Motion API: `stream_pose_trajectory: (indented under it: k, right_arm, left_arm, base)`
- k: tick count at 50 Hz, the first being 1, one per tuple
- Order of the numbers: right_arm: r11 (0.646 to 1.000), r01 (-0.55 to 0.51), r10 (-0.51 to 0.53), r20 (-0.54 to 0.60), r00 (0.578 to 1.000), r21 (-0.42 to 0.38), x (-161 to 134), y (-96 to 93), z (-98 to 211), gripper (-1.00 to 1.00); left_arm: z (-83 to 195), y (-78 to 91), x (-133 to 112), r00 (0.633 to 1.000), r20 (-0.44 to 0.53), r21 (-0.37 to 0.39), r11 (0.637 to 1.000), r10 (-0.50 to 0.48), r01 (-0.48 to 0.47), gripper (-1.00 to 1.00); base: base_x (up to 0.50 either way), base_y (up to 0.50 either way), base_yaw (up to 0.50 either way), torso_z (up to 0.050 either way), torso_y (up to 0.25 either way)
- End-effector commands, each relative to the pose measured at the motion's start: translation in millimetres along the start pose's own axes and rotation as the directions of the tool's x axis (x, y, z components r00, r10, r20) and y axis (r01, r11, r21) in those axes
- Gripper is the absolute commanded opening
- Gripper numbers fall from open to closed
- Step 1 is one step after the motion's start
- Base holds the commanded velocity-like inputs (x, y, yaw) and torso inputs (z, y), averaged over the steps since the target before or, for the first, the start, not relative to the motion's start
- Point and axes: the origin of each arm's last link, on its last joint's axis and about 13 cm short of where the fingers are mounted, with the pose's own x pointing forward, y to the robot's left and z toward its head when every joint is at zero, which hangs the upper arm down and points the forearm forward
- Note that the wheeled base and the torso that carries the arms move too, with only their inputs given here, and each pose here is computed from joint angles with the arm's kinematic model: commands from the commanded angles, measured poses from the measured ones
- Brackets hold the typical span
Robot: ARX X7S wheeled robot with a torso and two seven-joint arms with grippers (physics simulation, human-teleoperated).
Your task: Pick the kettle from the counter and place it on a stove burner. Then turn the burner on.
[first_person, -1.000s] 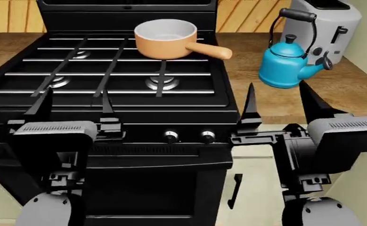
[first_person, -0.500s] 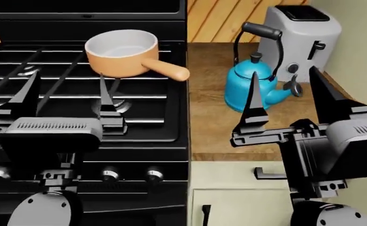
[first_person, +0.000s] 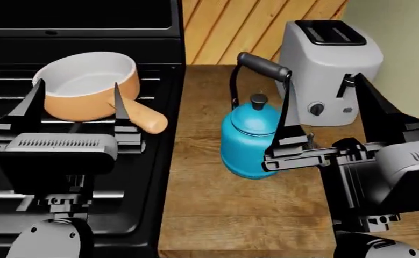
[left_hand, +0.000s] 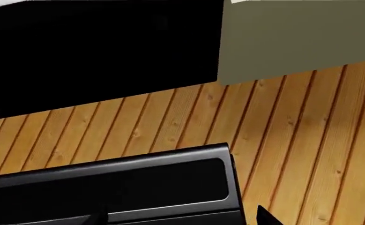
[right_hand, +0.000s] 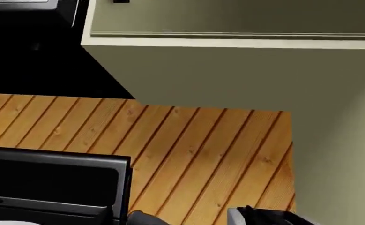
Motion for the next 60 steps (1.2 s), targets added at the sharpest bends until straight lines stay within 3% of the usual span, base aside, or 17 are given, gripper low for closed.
stream_pose_trajectory:
  k: [1, 6, 11, 18, 24, 36, 46, 60]
  right_arm:
    - [1.000, -0.005, 0.005, 0.013, 1.000, 0.019, 0, 0.8, 2, 1.00]
    - [0.999, -0.028, 0.029, -0.037, 0.999, 0.039, 12, -4.5, 10, 1.00]
    - [0.996, -0.083, 0.077, -0.130, 0.989, -0.043, 49, -15.5, 31, 1.00]
    - [0.972, -0.215, 0.193, -0.202, 0.960, -0.095, 95, -27.2, 62, 1.00]
    - [0.939, -0.322, 0.275, -0.298, 0.914, -0.121, 118, -29.6, 79, 1.00]
    - [0.875, -0.485, 0.428, -0.483, 0.764, 0.007, 130, -28.6, 80, 1.00]
    - [0.877, -0.474, 0.431, -0.568, 0.701, 0.080, 129, -32.9, 59, 1.00]
    - [0.906, -0.410, 0.386, -0.615, 0.688, 0.110, 131, -34.9, 28, 1.00]
  left_arm:
    - [0, -0.2, 0, 1.000, -0.007, -0.014, 1.000, -0.010, 0.010, 1.00]
    - [-1, 0.5, 1, 1.000, -0.013, -0.018, 1.000, -0.012, 0.012, 1.00]
    - [-2, 0.4, 1, 1.000, -0.017, -0.020, 1.000, -0.016, 0.016, 1.00]
    - [-1, 0.3, 1, 1.000, -0.016, -0.022, 1.000, -0.021, 0.021, 1.00]
    - [1, 2.5, 1, 1.000, -0.010, -0.023, 1.000, -0.015, 0.014, 1.00]
    - [5, 6.2, 1, 1.000, 0.002, -0.033, 0.999, -0.001, 0.001, 1.00]
    - [7, 6.4, 0, 1.000, 0.006, -0.033, 0.999, 0.002, -0.002, 1.00]
    - [6, 5.6, 0, 1.000, 0.003, -0.035, 0.999, -0.003, 0.003, 1.00]
  base:
    - [0.50, 0.00, 0.00, 0.000, 0.000]
    - [0.05, 0.00, 0.00, 0.000, 0.000]
    - [0.00, 0.00, 0.00, 0.000, 0.000]
    - [0.00, 0.00, 0.00, 0.000, 0.000]
    - [0.00, 0.00, 0.00, 0.000, 0.000]
    - [0.00, 0.00, 0.00, 0.000, 0.000]
    - [0.00, 0.00, 0.00, 0.000, 0.000]
    - [0.00, 0.00, 0.00, 0.000, 0.000]
